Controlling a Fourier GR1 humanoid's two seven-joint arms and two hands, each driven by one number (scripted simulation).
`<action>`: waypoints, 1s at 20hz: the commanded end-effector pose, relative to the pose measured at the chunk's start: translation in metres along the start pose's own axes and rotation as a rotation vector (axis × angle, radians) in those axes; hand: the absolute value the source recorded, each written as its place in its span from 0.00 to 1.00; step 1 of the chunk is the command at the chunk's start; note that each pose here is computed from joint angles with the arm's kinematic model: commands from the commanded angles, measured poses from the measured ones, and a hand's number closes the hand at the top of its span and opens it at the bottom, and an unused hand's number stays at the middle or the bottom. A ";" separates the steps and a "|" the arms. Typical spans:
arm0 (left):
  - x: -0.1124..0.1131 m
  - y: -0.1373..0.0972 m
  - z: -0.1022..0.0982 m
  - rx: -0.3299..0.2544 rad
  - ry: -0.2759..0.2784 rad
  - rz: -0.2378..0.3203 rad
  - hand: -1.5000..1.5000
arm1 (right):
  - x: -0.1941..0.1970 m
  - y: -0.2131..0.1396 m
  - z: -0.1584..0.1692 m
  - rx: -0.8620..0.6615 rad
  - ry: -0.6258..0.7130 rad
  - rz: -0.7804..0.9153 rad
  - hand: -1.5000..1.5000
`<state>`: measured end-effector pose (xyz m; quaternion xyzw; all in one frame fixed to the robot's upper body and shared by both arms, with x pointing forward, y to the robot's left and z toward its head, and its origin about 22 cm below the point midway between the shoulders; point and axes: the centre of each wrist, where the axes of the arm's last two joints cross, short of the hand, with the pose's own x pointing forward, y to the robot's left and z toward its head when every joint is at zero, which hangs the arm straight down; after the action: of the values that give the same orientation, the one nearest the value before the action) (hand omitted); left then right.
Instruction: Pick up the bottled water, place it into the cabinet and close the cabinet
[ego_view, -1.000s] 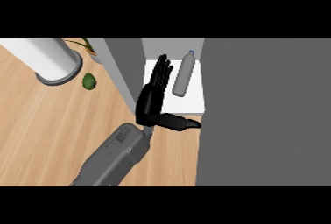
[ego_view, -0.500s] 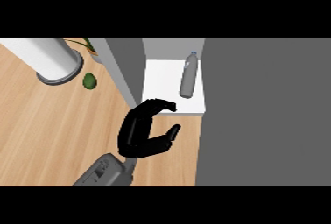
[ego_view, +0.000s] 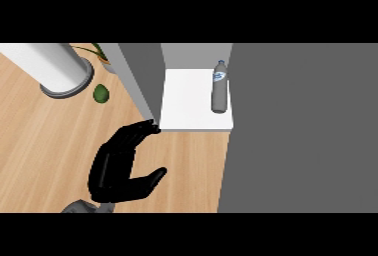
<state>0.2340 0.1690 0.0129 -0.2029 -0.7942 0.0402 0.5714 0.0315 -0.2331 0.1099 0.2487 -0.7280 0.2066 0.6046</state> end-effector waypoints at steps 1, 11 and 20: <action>0.019 0.021 0.027 0.029 -0.005 -0.006 0.00 | 0.046 0.002 -0.007 0.103 -0.017 0.201 1.00; 0.054 0.054 0.055 0.131 -0.013 0.058 0.00 | 0.048 0.027 -0.025 0.327 -0.048 0.094 1.00; 0.088 0.089 0.068 0.104 -0.011 0.047 0.00 | 0.033 0.039 -0.038 0.357 -0.047 -0.006 1.00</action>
<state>0.1783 0.2733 0.0358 -0.1885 -0.7889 0.1008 0.5762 0.0399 -0.2026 0.1154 0.3371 -0.6889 0.2776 0.5785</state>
